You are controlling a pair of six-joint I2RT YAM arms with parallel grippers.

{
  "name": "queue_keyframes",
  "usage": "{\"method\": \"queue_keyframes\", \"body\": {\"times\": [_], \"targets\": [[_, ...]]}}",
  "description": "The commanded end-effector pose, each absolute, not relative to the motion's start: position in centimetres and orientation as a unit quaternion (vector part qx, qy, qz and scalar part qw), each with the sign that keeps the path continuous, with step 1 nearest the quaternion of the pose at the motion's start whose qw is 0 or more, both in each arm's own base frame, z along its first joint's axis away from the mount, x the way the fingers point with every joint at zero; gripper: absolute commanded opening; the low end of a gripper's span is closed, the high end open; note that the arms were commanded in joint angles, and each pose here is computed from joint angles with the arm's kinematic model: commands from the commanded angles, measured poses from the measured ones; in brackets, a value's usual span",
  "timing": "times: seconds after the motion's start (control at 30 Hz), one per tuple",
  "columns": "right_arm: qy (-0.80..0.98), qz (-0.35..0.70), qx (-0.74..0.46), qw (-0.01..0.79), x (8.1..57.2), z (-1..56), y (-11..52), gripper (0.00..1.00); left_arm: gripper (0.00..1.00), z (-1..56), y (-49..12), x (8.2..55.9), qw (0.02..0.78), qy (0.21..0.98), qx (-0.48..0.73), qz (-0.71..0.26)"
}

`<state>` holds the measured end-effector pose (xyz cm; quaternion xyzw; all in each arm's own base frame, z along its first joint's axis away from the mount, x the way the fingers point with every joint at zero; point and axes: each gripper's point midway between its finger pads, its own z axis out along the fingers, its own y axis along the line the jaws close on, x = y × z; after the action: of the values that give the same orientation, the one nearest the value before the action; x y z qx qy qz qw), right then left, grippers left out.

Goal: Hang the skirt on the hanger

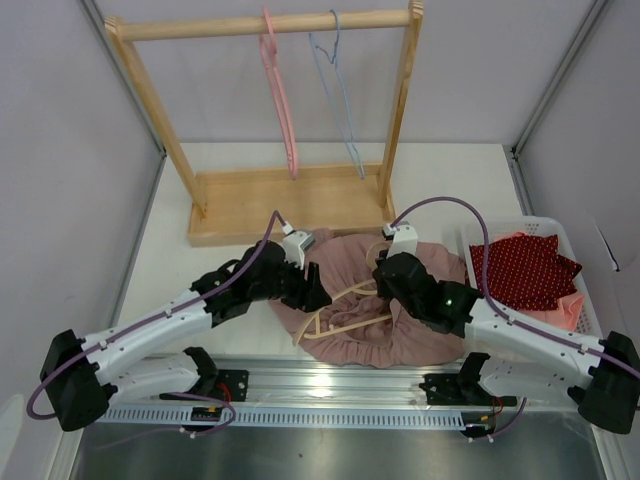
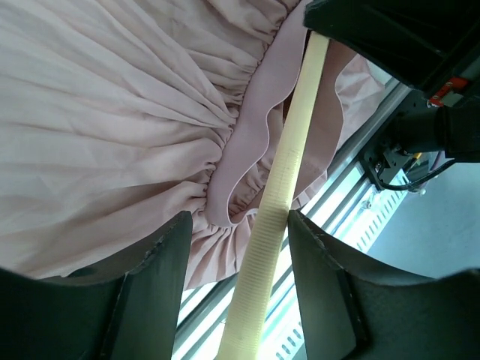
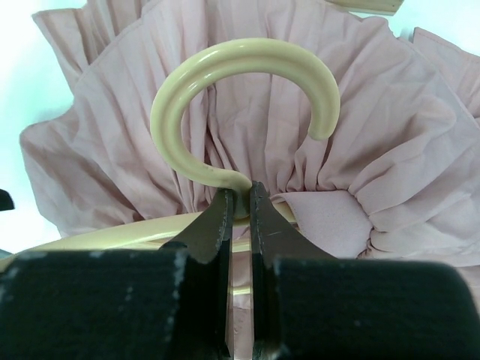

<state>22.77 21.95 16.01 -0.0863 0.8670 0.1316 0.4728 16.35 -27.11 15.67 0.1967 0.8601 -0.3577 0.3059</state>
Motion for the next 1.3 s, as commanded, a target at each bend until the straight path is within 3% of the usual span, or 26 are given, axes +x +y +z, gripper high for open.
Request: {"method": "queue_keyframes", "body": {"times": [0.0, 0.13, 0.4, 0.7, 0.83, 1.0, 1.27], "targets": [[0.845, 0.165, -0.063, 0.506, 23.1, 18.1, 21.9, 0.0, 0.58, 13.9, -27.0, 15.7, 0.275, 0.876, 0.186, -0.351], [0.84, 0.18, -0.059, 0.509, 22.6, 18.1, 21.6, 0.0, 0.54, 11.9, -27.6, 14.9, 0.237, 0.882, 0.19, -0.36], [0.829, 0.207, -0.058, 0.517, 21.9, 18.5, 21.2, 0.0, 0.57, 11.0, -29.2, 14.3, 0.207, 0.874, 0.194, -0.395], [0.833, 0.203, -0.058, 0.511, 21.8, 18.1, 20.9, 0.0, 0.7, 17.8, -29.9, 14.0, 0.275, 0.813, 0.205, -0.471], [0.832, 0.207, -0.059, 0.512, 21.7, 18.2, 21.0, 0.0, 0.75, 18.0, -28.7, 15.4, 0.3, 0.824, 0.172, -0.449], [0.826, 0.222, -0.059, 0.515, 21.2, 18.6, 20.8, 0.0, 0.68, 18.0, -26.9, 17.7, 0.321, 0.833, 0.105, -0.437], [0.812, 0.251, -0.06, 0.523, 20.5, 19.5, 20.7, 0.0, 0.59, 16.0, -27.4, 19.0, 0.276, 0.861, 0.106, -0.414]]}}
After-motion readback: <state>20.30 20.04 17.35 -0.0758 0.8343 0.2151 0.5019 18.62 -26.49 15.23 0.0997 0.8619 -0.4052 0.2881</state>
